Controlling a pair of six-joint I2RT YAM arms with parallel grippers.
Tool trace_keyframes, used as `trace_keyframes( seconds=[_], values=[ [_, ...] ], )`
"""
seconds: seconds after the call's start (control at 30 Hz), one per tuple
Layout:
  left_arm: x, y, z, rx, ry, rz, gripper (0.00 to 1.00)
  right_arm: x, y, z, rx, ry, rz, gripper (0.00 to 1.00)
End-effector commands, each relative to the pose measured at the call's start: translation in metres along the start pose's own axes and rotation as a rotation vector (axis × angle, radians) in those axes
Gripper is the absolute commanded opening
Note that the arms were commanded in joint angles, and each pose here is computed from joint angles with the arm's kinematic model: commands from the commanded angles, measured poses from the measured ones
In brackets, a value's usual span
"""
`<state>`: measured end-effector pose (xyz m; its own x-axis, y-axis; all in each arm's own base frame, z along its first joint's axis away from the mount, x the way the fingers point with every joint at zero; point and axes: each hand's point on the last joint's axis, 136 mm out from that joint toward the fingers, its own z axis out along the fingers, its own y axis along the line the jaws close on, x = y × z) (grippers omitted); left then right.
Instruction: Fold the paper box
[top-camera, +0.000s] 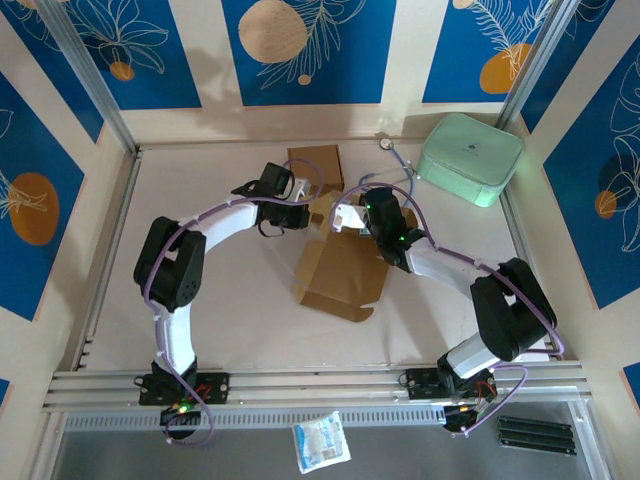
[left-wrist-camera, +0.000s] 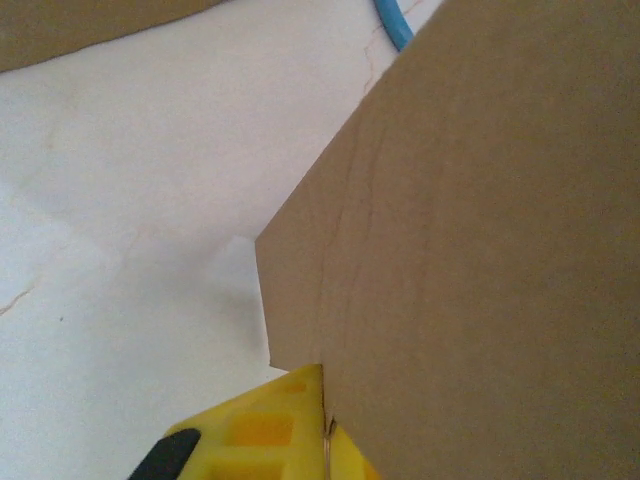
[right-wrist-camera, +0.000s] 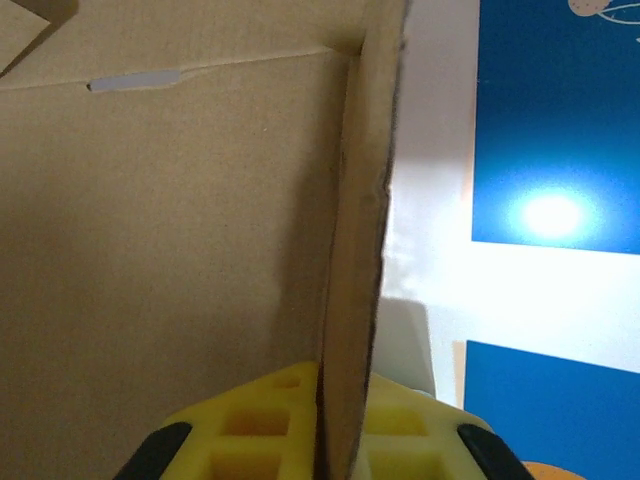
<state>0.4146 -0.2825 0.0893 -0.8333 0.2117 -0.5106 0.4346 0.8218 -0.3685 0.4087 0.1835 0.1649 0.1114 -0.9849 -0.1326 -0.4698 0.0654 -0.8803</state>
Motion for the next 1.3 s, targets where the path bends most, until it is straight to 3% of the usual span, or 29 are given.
trace_keyframes(
  seconds=[0.0,0.17,0.33,0.53,0.7,0.93,1.13,1.27],
  values=[
    [-0.007,-0.002,-0.001,-0.019,-0.038,0.054,0.02,-0.009,0.002,-0.017,-0.048,-0.018,-0.018,0.19],
    [-0.002,0.003,0.001,-0.059,-0.045,0.088,0.0,-0.029,-0.002,-0.061,-0.173,-0.143,0.157,0.46],
    [0.0,0.002,0.003,-0.057,-0.046,0.092,0.0,-0.037,-0.009,-0.1,-0.296,-0.207,0.309,0.64],
    [-0.001,-0.002,0.003,-0.046,-0.047,0.09,0.0,-0.021,-0.014,-0.103,-0.324,-0.152,0.362,0.7],
    [-0.003,-0.005,0.002,-0.037,-0.047,0.088,0.0,-0.014,-0.008,-0.09,-0.333,-0.103,0.317,0.64],
    [-0.003,-0.007,0.001,-0.034,-0.043,0.083,0.0,-0.022,-0.013,-0.073,-0.343,-0.124,0.326,0.42],
    [-0.001,-0.009,0.001,-0.023,-0.034,0.082,0.0,-0.022,-0.009,-0.047,-0.329,-0.097,0.278,0.36],
    [-0.001,-0.009,0.0,-0.023,-0.033,0.086,0.0,-0.022,-0.01,-0.036,-0.317,-0.071,0.264,0.19]
  ],
)
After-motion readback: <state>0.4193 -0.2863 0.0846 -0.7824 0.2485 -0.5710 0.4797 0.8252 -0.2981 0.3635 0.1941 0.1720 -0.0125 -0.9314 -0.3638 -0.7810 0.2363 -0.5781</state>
